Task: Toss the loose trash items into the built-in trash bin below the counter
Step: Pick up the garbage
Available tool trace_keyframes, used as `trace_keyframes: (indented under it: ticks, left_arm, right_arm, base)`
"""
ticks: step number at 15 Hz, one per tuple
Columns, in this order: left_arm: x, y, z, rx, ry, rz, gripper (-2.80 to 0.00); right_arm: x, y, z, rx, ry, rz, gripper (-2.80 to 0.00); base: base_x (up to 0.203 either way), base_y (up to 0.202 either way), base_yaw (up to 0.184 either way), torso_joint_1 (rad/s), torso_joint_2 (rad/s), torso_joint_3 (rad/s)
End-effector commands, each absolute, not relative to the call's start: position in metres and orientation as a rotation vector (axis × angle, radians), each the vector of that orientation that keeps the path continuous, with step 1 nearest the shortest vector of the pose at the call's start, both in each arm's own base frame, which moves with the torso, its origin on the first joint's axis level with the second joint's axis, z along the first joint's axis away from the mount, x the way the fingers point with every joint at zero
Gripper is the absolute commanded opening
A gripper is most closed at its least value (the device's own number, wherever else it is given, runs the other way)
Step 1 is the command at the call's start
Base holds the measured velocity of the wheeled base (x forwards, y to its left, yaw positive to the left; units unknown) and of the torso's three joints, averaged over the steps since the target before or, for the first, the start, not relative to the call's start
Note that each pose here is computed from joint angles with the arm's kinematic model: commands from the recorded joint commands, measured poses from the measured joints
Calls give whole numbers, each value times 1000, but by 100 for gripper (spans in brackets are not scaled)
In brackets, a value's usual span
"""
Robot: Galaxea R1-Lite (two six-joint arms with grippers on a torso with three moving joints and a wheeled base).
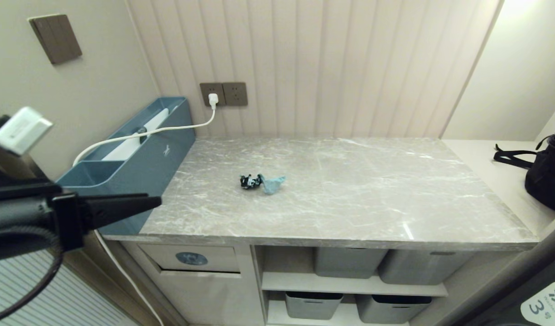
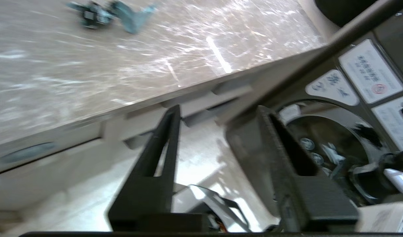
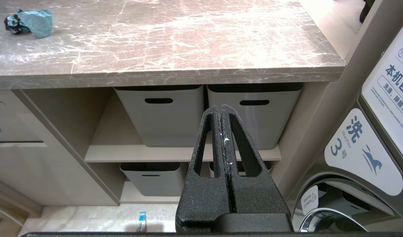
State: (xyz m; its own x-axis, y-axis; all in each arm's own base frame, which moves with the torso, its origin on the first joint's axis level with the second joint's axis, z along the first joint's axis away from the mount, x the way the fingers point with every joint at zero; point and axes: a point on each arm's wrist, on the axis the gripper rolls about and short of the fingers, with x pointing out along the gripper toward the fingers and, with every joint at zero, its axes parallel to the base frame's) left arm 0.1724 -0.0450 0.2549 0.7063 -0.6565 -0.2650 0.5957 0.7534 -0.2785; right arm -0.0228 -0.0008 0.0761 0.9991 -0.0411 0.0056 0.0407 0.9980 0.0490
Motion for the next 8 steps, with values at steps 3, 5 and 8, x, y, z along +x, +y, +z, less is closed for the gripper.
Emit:
trace_keyframes:
  ticks: [3,5,8]
  left_arm:
    - [263,-91,230,-196,545,-726,0]
    - [307,-111,214,-163,574,-644,0]
    - [379,-139,185,-109,549,-501,0]
  right_arm:
    - [-23,-1,76,49,-6,-40,-280]
    - [-23,-1,76,49,-7,-40,-280]
    - [-23,-1,76,49,-5,-41,-280]
  base:
    - [0,0,0,0,0,0]
    - [0,0,0,0,0,0]
    - [0,0,0,0,0,0]
